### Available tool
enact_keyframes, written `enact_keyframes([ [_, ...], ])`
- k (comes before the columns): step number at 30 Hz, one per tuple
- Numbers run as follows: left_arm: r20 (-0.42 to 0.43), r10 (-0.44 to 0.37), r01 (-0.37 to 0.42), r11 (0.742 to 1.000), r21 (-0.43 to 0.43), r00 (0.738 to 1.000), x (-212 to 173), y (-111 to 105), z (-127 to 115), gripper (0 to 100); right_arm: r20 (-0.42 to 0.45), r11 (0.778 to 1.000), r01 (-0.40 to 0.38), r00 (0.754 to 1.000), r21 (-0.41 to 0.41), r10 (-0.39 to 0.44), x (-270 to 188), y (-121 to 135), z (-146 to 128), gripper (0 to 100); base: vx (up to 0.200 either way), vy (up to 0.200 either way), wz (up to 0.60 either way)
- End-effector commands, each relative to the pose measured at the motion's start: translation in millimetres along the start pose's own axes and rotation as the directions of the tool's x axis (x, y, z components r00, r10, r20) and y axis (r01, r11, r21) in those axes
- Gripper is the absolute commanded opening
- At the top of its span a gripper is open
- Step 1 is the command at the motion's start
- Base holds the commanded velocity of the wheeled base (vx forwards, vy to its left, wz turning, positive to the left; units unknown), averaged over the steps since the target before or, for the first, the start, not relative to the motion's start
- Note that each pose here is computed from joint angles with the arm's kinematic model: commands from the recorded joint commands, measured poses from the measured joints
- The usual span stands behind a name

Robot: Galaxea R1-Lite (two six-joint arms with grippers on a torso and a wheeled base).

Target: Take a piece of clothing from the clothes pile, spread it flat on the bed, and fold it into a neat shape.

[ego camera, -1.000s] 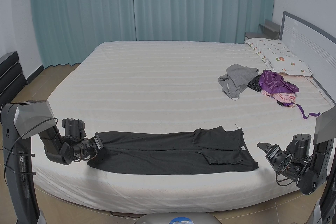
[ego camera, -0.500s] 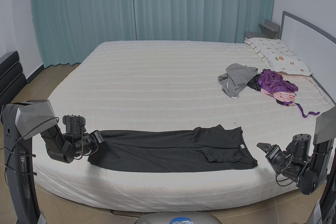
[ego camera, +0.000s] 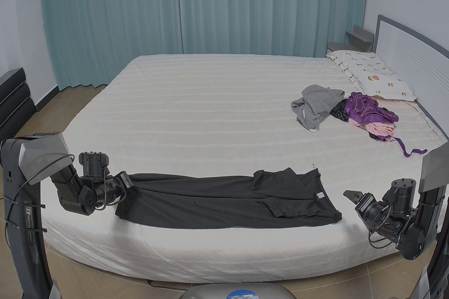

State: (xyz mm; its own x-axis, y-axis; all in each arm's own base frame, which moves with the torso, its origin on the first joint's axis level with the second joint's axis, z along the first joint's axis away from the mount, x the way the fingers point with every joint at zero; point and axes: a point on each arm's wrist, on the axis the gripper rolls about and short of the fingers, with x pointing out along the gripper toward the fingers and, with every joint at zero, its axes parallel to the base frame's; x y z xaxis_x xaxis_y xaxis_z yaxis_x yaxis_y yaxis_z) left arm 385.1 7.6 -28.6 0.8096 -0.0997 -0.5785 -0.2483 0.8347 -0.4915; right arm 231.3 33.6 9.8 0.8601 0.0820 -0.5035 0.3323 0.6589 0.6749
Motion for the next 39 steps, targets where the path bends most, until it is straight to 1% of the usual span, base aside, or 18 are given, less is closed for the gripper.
enact_keyframes([
  [1,0.012,0.003,-0.002,1.0,-0.008,1.0,-2,1,4,0,0.007,1.0,-0.007,1.0,0.001,0.007,0,1,1,100,0.0,0.0,0.0],
  [7,0.003,-0.001,0.001,1.0,-0.006,1.0,-2,0,1,0,0.007,1.0,-0.007,1.0,0.001,0.007,0,1,1,100,0.0,0.0,0.0],
  [15,-0.015,-0.026,0.026,1.0,0.016,1.0,-3,-14,-6,0,0.007,1.0,-0.007,1.0,0.001,0.007,0,1,1,100,0.0,0.0,0.0],
  [21,-0.012,-0.041,0.041,0.999,0.003,0.999,-7,-24,-8,0,0.007,1.0,-0.007,1.0,0.001,0.007,0,1,1,100,0.0,-0.2,0.0],
  [22,-0.002,-0.057,0.057,0.998,-0.018,0.998,-11,-31,-5,0,0.007,1.0,-0.007,1.0,0.003,0.007,0,1,1,100,0.0,-0.2,0.0],
  [23,-0.004,-0.064,0.063,0.998,-0.018,0.998,-13,-34,-6,0,0.008,1.0,-0.006,1.0,0.003,0.006,0,0,1,100,0.0,-0.2,0.0],
  [27,-0.001,-0.069,0.069,0.998,-0.011,0.998,-18,-40,-5,0,0.008,1.0,-0.006,1.0,0.003,0.006,0,0,1,100,0.0,-0.2,0.0],
  [30,0.02,-0.039,0.039,0.999,-0.003,0.999,-24,-48,-4,0,0.012,1.0,-0.007,1.0,0.004,0.007,0,1,2,100,0.0,-0.2,0.0],
  [32,0.029,-0.044,0.044,0.999,0.002,0.999,-28,-53,-2,0,0.017,1.0,-0.015,1.0,0.004,0.014,-1,2,3,100,0.0,-0.2,0.0],
  [39,0.009,-0.059,0.058,0.998,0.027,0.998,-34,-71,-5,0,0.022,1.0,-0.019,1.0,0.006,0.019,-2,3,4,100,0.0,-0.2,0.0],
])
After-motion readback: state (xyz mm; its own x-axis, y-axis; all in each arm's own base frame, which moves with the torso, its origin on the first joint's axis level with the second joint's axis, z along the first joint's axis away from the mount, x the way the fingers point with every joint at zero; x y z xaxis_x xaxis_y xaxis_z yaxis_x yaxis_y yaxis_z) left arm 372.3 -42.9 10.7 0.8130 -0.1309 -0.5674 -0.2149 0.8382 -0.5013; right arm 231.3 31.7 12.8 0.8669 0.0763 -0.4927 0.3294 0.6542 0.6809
